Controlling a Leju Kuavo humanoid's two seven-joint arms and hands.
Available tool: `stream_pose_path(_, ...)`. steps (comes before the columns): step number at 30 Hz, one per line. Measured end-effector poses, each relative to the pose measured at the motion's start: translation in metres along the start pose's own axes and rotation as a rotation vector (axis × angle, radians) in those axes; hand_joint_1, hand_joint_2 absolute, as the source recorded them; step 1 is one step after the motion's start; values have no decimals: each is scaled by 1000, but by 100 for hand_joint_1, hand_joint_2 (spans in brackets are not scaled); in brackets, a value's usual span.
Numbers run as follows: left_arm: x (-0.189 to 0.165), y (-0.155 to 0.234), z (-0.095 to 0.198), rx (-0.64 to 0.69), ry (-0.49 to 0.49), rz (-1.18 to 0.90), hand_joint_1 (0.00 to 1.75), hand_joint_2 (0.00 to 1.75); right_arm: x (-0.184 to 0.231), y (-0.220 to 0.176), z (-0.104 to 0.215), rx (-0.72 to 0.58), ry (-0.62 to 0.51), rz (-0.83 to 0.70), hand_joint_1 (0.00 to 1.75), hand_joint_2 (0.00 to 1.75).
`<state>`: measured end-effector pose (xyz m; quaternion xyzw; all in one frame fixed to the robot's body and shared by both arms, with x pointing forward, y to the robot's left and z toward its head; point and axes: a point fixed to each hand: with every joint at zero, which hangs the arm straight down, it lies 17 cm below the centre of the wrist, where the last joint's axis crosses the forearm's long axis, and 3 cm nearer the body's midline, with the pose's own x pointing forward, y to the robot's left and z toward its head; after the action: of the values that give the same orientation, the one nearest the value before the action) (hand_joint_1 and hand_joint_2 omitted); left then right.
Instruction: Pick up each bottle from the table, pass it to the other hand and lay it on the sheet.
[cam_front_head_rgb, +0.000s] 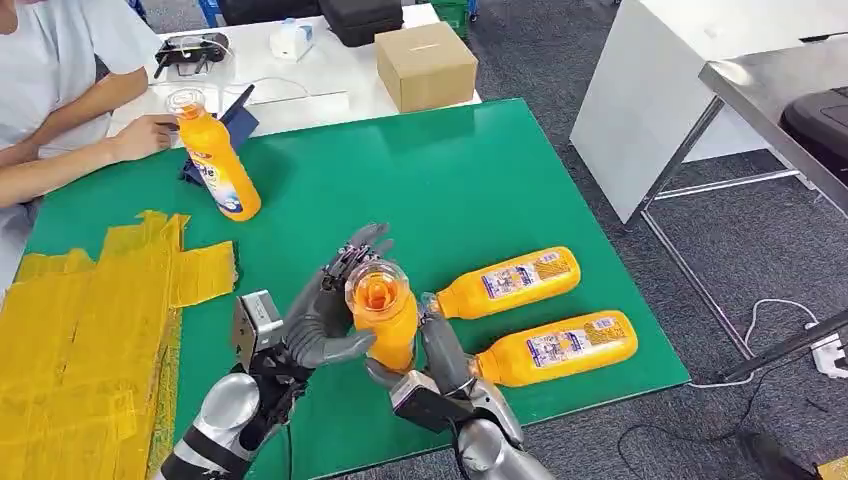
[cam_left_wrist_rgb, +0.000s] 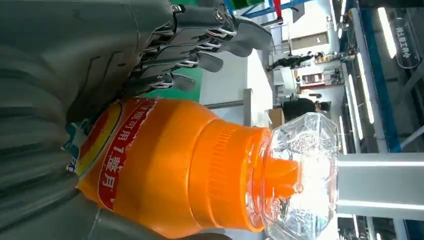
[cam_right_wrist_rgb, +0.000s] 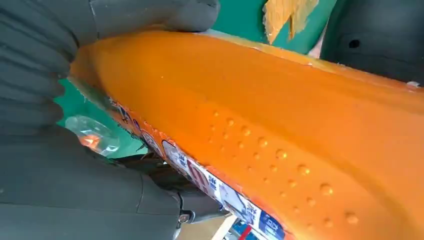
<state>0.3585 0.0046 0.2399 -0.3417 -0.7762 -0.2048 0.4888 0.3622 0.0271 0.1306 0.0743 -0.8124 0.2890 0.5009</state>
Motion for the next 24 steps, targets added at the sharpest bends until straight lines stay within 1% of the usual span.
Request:
stream_pose_path(3,-2,1,-1,11,4,-4,0,175,1,0,0,-1,-2,-2,175,175)
stream_pose_path(8,-7,5,-3,50,12,-93,0,175,3,0,-1,-2,-6,-4,175,175)
stream_pose_path(10,-8,8,-4,78,6,-166,0,175,4,-1,-3,-6,-5,-4,175,175)
stream_pose_path(14,-4,15,-5,157,-34,-419,0,175,6,-1,-4,-8,-9,-3,175,175)
stream_pose_path(17,-3,14,-5,164,-43,-448,0,175,7,-1,-4,-8,-10,-3,175,175)
stream_pose_path(21,5,16,-2,205,-89,-601,0,175,10,1,-5,1,-18,-5,175,175)
stream_pose_path(24,11,17,1,227,-118,-658,0,175,14,2,-6,9,-29,-9,175,175)
